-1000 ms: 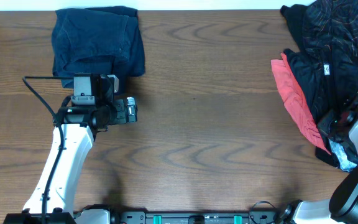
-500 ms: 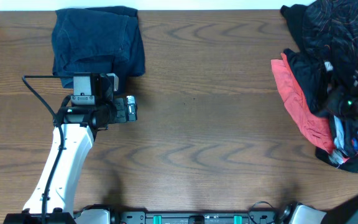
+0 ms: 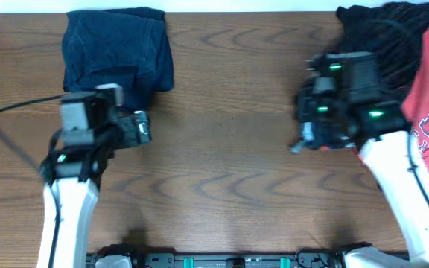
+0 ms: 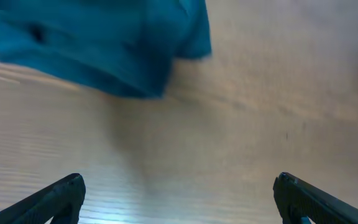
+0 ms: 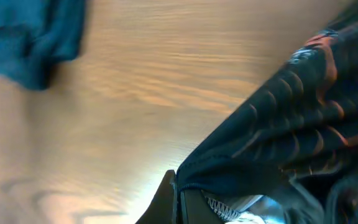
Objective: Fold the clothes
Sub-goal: 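Pull the black jersey out of the pile with the right gripper to table center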
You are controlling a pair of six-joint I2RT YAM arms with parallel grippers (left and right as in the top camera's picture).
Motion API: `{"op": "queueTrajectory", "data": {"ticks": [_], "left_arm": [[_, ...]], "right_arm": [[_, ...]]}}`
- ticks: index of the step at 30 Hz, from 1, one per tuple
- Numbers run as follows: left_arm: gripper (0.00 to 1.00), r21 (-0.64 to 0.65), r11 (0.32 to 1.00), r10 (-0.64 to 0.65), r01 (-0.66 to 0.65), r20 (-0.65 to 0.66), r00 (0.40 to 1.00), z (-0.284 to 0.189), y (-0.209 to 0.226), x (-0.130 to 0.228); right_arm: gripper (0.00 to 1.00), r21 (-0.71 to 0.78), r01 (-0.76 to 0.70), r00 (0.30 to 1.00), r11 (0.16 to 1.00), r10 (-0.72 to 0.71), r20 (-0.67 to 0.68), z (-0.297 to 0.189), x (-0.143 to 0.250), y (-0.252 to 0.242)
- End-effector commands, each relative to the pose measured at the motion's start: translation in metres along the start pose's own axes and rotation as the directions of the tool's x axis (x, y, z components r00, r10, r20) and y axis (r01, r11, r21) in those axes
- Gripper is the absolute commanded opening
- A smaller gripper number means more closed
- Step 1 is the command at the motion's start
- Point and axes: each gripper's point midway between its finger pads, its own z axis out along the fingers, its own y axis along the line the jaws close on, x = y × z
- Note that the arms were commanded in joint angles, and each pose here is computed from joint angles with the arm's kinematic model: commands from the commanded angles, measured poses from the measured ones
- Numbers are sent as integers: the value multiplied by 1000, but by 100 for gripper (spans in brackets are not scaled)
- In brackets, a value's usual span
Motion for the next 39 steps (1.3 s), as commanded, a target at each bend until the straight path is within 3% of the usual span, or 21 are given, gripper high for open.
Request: {"op": "queueTrajectory", "data": {"ticks": [1,9,14,20,24,33,39], "left_arm": [[98,-13,1000,-22,24,126,992,-33,6,-25],[98,-71,994,-59,79,245,968,-72,28,-33],[98,-82,992,-76,96,225,971,-71,33,-28],[98,-84,991,-82,101,206,975,-66,34,-26],[98,-85,991,-88,106,189,978,-63,35,-23],[98,-88,990,-100,115,154,983,-57,37,-17],[98,-76,991,-101,113,150,983,-57,35,-17]], "right_arm": [[1,-85,25,998,996,-30,-51,22,15,50],[1,-223,135,970,965,-175,-167,77,74,137],[1,-283,150,972,947,-194,-132,79,74,161],[1,-438,211,976,874,-212,47,65,38,208],[1,-459,263,965,849,-224,138,44,8,228],[1,-285,396,909,873,-328,256,1,-45,226],[1,-182,484,842,856,-399,363,-53,-87,232]]}}
